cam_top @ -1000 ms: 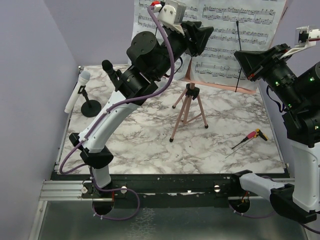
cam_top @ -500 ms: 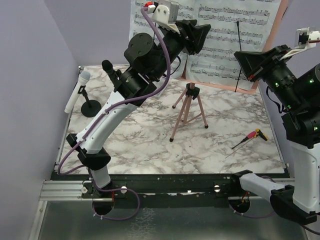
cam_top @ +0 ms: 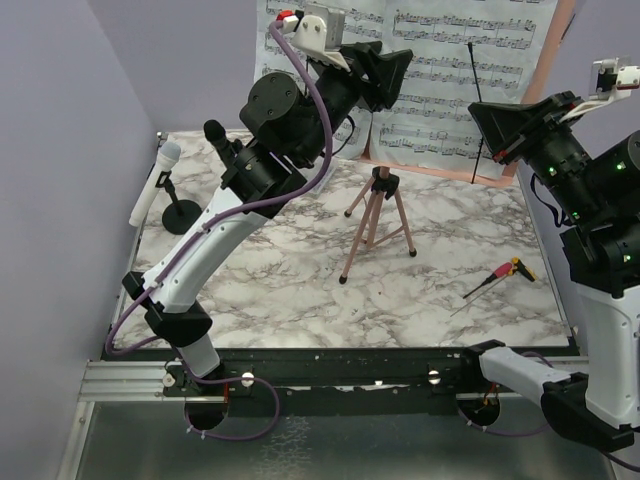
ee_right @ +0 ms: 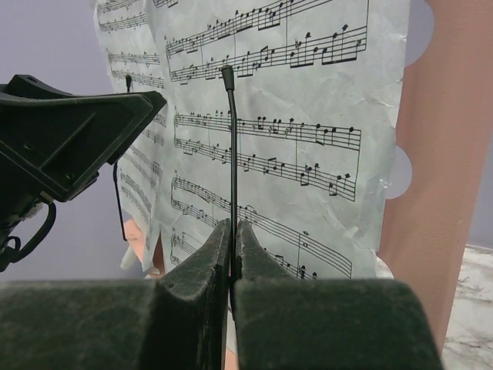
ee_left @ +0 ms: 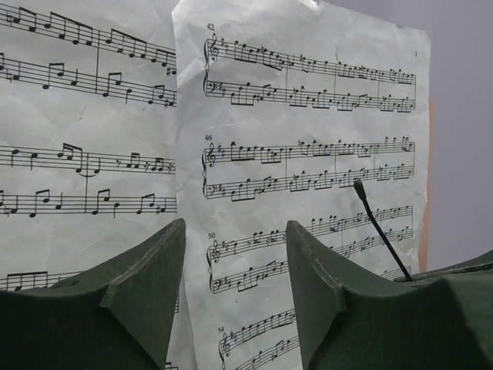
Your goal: Pack up the instrument practice props
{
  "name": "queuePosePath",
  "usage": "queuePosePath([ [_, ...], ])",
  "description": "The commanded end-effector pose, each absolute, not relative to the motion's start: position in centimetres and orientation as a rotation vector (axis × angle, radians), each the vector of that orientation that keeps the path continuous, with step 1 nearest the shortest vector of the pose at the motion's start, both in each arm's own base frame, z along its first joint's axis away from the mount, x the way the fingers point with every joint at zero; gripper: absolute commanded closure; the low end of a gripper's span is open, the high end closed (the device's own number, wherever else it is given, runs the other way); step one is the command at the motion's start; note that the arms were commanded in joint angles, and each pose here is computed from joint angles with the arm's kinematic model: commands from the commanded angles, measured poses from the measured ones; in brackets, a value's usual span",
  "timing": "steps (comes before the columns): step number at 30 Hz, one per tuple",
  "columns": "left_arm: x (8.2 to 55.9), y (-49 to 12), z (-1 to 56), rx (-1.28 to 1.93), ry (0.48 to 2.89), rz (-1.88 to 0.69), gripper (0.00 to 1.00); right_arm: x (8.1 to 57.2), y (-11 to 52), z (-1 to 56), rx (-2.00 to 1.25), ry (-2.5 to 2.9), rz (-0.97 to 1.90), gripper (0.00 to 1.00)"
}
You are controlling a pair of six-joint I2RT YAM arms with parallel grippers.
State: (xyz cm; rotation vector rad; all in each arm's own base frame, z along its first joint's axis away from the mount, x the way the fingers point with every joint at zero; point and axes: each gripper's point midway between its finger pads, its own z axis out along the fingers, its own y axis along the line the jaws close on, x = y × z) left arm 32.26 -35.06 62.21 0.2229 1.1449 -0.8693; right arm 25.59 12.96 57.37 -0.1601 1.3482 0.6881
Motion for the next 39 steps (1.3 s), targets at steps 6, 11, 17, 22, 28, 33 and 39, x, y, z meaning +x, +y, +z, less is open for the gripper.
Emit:
queuePosePath([
  [6,32.0,-33.5,63.4,0.183,1.115,-0.861,0.42,24.9,12.8,58.3,-0.163,1.294,0.692,0.99],
  [11,32.3,-33.9,62.8,0.191,1.132,-0.886,0.41,24.8,12.7,58.3,-0.162,1.286,0.692,0.99],
  [17,31.1,-35.1,63.4,0.263,1.102,-0.96,0.44,24.7,12.7,58.3,-0.165,1.28,0.689,0.99],
  [22,30.4,-35.8,63.8,0.305,1.078,-1.002,0.55,24.7,12.8,58.2,-0.169,1.283,0.695,0.99],
  [28,29.3,-36.0,64.4,0.333,1.044,-1.046,0.74,24.6,12.8,58.0,-0.169,1.284,0.696,0.99],
  [33,29.0,-35.6,64.8,0.328,1.016,-1.047,1.0,24.5,12.8,57.8,-0.167,1.279,0.699,0.99],
  [39,28.7,-34.5,65.4,0.311,0.991,-1.014,1.0,24.4,12.5,57.8,-0.156,1.272,0.692,0.99],
])
